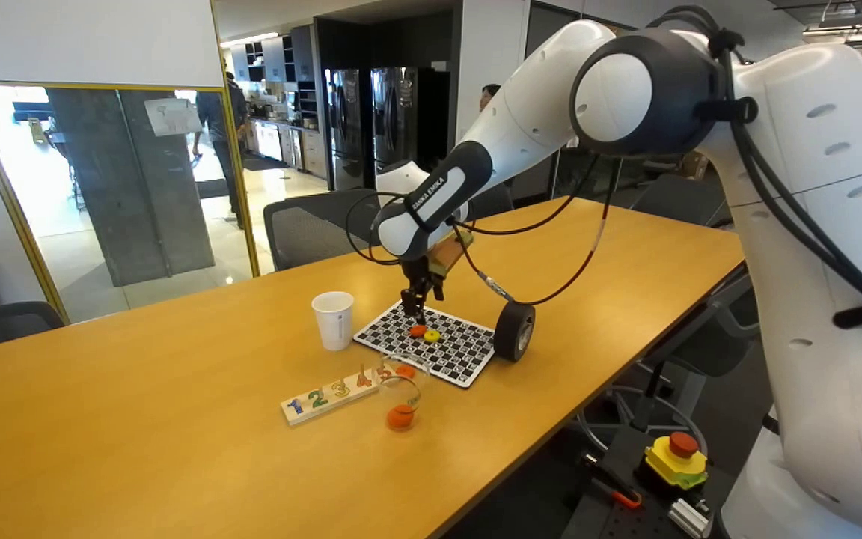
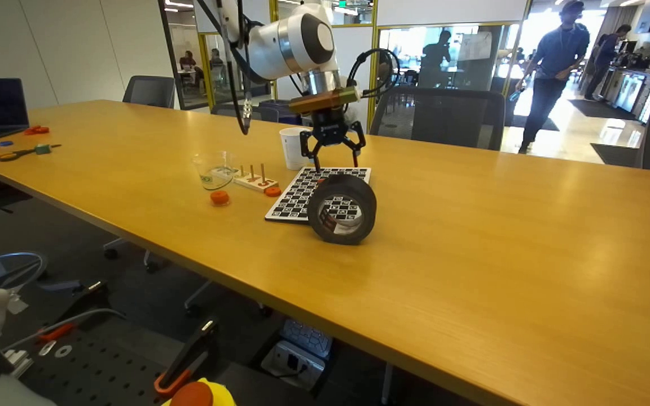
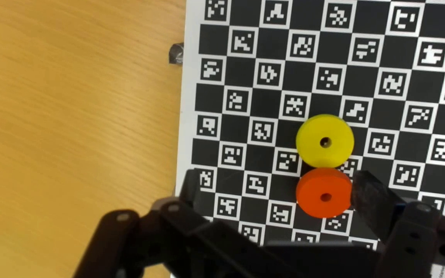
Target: Pick up the orange objects from the table and put them in the colorless cup, then pick up the yellow objects and put them in the white cup
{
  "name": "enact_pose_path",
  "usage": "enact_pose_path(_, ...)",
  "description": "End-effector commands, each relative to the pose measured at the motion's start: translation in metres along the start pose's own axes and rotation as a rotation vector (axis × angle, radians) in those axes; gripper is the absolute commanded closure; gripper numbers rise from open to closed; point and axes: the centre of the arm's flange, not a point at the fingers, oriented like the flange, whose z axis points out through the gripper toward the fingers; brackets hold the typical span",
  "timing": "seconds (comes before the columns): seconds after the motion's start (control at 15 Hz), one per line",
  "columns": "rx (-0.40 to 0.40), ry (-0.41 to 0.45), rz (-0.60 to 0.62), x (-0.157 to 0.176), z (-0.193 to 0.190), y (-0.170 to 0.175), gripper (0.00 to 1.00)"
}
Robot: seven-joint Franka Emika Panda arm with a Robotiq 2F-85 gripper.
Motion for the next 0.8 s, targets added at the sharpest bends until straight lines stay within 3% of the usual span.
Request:
enact_pose_path(0.0,0.014,-0.007,-0.008,0.026,-0.004,0.009,0.0)
enact_pose_path(0.73,0.084,-0.023,-0.022,0.031,0.002,-0.003,0.0)
